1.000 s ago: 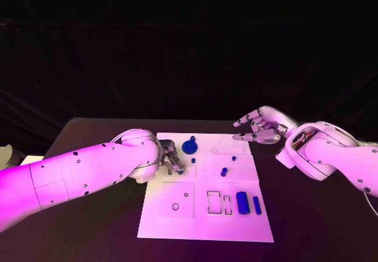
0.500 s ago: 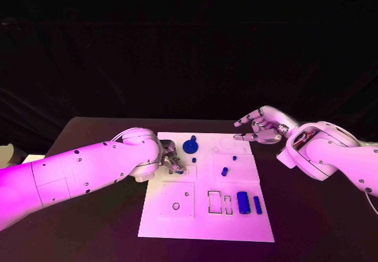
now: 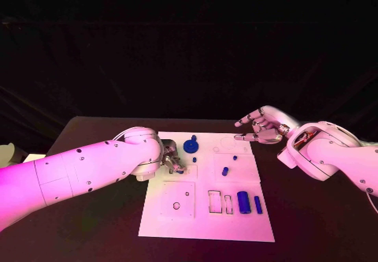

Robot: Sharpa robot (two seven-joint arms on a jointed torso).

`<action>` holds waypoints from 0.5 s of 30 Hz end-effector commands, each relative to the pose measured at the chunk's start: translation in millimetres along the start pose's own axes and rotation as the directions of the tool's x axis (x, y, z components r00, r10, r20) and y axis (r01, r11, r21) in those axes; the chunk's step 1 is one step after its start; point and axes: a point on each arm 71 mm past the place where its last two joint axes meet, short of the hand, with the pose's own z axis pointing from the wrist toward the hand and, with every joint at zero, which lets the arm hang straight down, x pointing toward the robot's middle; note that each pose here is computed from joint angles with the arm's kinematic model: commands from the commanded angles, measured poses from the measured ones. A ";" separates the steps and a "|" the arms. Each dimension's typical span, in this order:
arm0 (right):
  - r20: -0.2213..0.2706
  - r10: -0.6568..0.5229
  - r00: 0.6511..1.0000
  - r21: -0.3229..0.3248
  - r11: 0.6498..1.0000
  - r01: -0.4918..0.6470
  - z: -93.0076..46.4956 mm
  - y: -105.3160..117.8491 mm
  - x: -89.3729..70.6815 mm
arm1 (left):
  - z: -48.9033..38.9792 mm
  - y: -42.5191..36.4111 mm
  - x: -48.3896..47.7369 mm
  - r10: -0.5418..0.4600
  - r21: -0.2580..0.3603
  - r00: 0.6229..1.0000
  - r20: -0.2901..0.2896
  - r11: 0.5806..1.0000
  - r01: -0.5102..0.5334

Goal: Assemble the parts on the task board

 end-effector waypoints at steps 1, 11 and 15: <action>-0.016 -0.009 1.000 -0.008 1.000 0.009 -0.2 1.0 1.7 | 1.8 -1.7 5.2 0.019 -0.002 0.999 -0.040 1.000 -0.019; -0.020 -0.008 1.000 -0.006 1.000 0.008 -1.0 0.7 1.5 | 5.5 -1.0 4.9 0.010 -0.009 0.999 -0.049 1.000 -0.011; -0.021 -0.008 1.000 -0.006 1.000 0.008 -1.1 0.7 1.6 | 6.4 -1.6 4.7 0.009 -0.010 0.999 -0.048 1.000 -0.009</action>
